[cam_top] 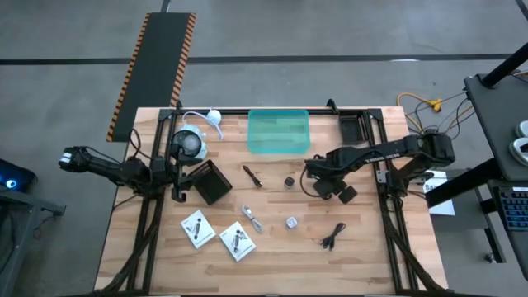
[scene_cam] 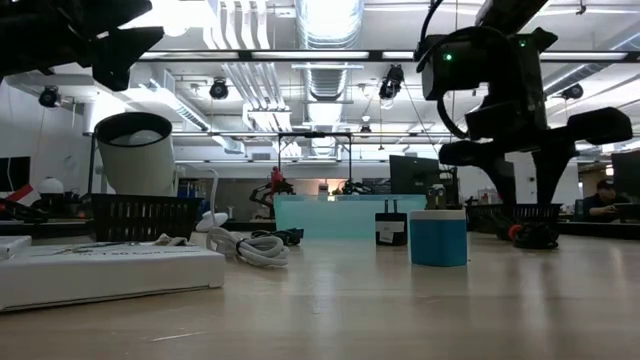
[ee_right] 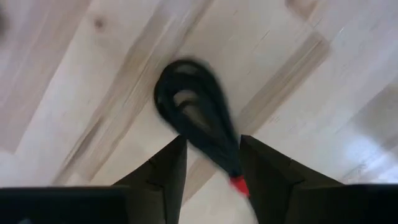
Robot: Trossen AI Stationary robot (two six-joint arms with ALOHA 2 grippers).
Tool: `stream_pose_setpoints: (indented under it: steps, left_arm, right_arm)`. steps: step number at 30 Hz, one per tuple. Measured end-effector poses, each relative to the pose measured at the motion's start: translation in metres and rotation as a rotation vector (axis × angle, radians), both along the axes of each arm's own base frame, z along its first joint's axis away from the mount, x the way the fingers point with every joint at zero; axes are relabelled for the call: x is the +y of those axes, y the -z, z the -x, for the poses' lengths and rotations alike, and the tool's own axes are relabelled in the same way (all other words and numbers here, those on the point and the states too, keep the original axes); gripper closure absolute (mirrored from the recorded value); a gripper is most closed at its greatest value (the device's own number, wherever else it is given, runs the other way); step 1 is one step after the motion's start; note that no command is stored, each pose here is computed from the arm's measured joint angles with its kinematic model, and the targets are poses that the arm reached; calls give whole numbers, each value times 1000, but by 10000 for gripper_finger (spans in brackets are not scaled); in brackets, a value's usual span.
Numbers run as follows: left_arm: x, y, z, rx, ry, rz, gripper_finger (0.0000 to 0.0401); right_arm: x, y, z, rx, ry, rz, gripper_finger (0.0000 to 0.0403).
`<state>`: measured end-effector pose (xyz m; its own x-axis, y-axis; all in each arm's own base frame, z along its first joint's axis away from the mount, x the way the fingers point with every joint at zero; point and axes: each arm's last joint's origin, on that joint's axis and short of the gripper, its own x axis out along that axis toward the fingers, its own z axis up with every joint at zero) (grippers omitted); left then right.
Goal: Pick and place items into bin
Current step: Put the top right black charger cable into the green bin
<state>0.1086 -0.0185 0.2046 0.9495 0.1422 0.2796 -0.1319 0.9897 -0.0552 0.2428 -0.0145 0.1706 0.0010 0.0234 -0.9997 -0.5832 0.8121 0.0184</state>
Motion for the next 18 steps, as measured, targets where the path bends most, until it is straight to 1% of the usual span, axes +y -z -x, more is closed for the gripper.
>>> stream_pose_setpoints:
  steps: [5,11,18]
  left_arm:
    - [0,0,0,-1,0,1,199]
    - [0,1,0,5,0,-1,199]
    - [0,3,-1,22,0,-5,199]
  right_arm:
    - [0,0,2,2,-45,0,268]
    - [2,10,7,31,-96,-6,268]
    - [3,16,5,-25,-147,-1,269]
